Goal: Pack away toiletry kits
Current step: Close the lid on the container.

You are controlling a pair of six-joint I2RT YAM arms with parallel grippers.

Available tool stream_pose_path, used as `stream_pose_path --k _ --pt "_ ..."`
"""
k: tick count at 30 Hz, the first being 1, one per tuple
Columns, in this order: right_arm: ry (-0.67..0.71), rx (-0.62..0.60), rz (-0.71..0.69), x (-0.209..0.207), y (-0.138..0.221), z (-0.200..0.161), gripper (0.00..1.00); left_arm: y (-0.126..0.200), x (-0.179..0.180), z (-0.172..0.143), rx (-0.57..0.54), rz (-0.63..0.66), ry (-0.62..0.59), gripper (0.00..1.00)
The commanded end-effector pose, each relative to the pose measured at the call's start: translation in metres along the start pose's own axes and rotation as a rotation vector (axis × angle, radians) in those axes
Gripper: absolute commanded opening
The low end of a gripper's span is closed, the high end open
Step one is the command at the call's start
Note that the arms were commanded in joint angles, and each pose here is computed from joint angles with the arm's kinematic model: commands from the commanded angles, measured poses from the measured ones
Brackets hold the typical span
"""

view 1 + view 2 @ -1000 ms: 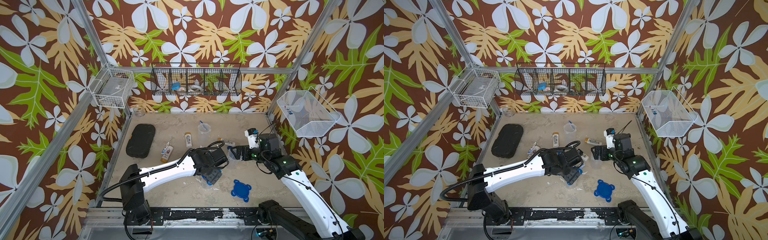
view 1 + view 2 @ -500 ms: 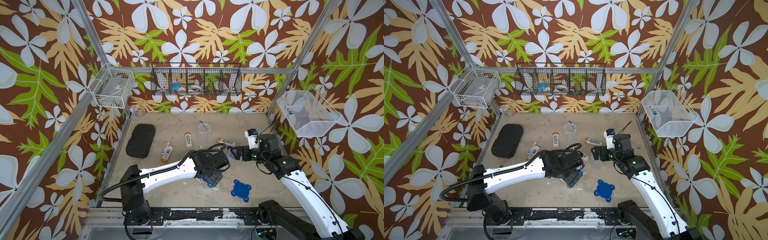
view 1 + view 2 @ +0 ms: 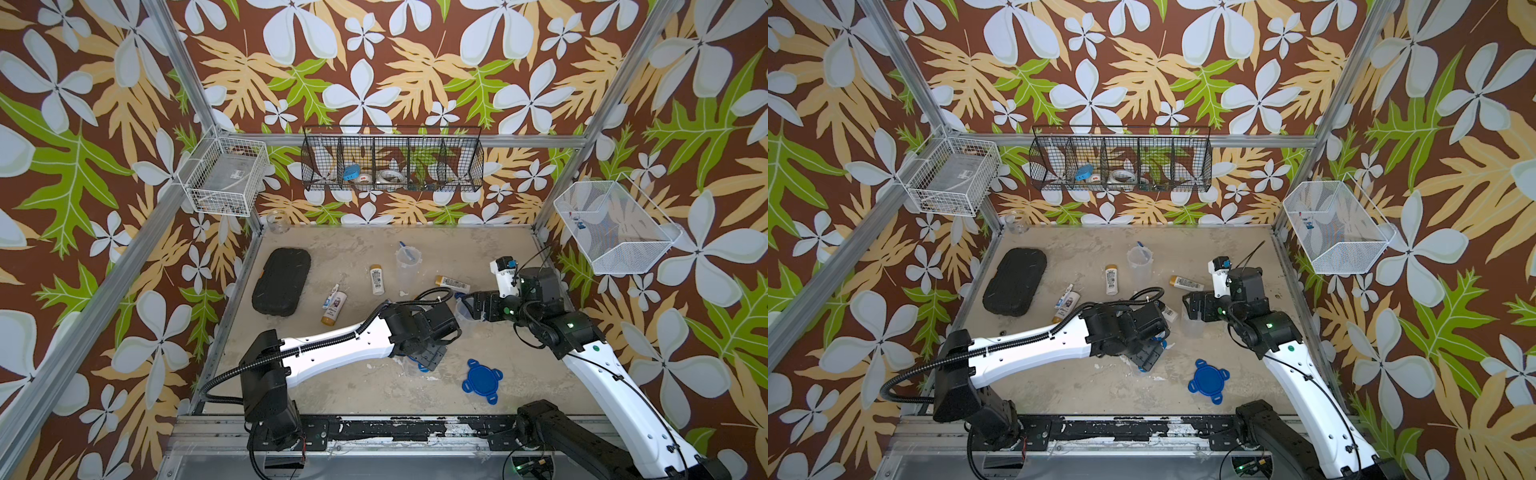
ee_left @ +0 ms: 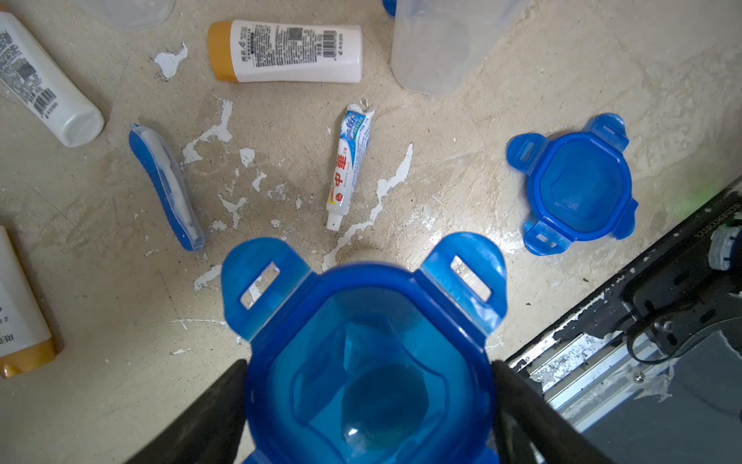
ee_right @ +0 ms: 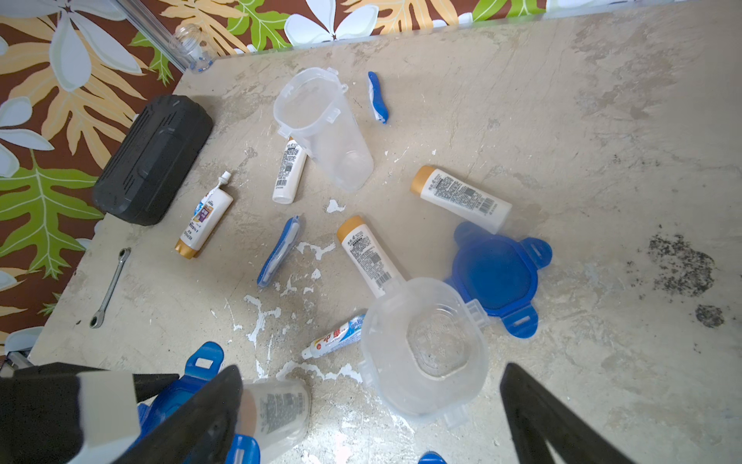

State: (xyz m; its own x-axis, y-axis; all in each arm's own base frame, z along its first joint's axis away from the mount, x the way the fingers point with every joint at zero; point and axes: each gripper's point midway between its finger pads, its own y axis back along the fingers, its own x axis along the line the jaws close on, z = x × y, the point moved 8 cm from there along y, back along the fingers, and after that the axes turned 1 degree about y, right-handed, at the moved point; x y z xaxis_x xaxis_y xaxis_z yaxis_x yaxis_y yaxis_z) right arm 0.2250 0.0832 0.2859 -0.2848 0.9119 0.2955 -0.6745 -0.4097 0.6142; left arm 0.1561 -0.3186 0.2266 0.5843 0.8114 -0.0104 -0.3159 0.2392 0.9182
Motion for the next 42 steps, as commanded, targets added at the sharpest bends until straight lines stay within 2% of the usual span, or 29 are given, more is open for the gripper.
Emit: stream_pose_path --k 1,9,12,23,30,36,40,42 --pt "0.014 -0.009 -0.011 0.000 0.002 0.003 1.00 -0.004 0.007 -0.016 0.087 0.031 0.014 0.68" --pt "0.015 -0.010 -0.006 0.001 0.003 0.004 1.00 0.002 0.004 -0.011 0.071 0.008 0.021 0.88" --pt "0.017 -0.012 -0.008 0.001 0.005 0.004 1.00 0.004 0.003 -0.009 0.069 0.001 0.023 0.99" --pt "0.024 -0.014 -0.023 0.000 0.010 0.004 1.00 0.016 0.000 -0.003 0.049 -0.032 0.030 1.00" --pt "0.020 0.027 -0.044 -0.003 0.009 -0.004 1.00 0.023 0.004 -0.008 0.049 -0.046 0.032 1.00" --pt "0.038 0.065 -0.045 -0.003 0.011 -0.010 0.99 0.044 0.007 -0.010 0.009 -0.092 0.044 1.00" --pt "0.065 0.105 0.017 0.005 0.016 -0.012 0.96 0.069 0.018 -0.017 -0.037 -0.107 0.117 1.00" --pt "0.063 0.127 0.083 0.014 0.019 -0.010 0.94 0.074 0.017 -0.022 -0.005 -0.146 0.175 0.92"
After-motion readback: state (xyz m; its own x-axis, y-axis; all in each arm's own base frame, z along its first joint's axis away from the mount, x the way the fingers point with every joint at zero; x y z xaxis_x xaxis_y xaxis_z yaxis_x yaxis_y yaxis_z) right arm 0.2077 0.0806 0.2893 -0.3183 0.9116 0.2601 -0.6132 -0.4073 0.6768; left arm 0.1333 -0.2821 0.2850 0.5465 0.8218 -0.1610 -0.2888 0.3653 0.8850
